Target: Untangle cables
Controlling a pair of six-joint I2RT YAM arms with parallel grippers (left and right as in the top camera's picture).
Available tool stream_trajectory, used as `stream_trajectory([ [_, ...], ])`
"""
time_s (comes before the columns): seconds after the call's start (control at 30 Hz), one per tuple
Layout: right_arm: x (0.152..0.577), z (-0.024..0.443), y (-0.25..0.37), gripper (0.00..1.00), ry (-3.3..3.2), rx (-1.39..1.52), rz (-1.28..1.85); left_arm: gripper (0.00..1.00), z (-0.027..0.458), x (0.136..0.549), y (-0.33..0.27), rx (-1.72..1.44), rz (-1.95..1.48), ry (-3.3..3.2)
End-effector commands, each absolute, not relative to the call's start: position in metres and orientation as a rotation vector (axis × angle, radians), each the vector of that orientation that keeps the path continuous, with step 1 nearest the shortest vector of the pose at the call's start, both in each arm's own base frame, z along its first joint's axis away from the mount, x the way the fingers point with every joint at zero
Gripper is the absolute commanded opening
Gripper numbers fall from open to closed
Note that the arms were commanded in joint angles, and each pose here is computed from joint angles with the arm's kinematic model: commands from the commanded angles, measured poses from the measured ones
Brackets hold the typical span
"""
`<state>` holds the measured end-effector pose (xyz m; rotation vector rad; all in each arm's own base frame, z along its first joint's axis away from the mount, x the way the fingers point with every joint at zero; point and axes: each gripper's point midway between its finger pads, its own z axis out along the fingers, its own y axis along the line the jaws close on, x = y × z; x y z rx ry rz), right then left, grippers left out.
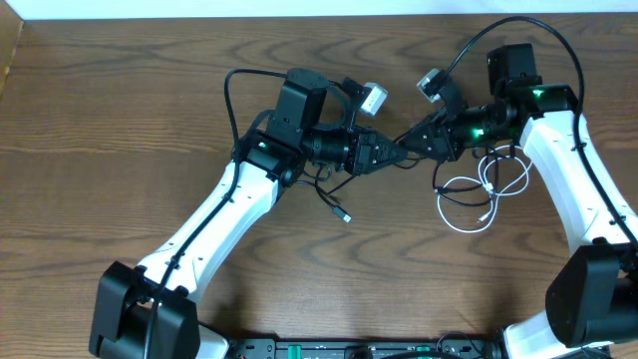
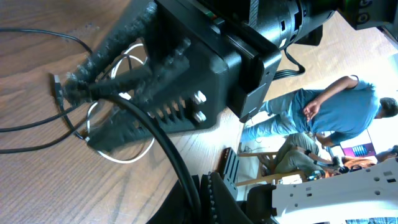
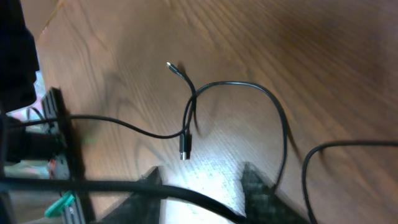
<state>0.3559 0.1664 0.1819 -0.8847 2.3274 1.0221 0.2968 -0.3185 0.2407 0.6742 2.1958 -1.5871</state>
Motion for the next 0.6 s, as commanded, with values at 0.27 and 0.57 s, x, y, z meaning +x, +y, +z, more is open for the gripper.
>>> stream_trajectory([
  [0.27, 0.3524, 0.1863, 0.1744, 0.01, 2.288, -0.896, 1.097, 0.08, 0.2449, 0.2935, -0.3198, 0.691, -1.629, 2.183],
  [0.57, 0.3524, 0.1861, 0.1743, 0.01, 2.289, -0.895, 1.096, 0.08, 0.2428, 0.2969, -0.3192, 0.678, -1.602, 2.189],
])
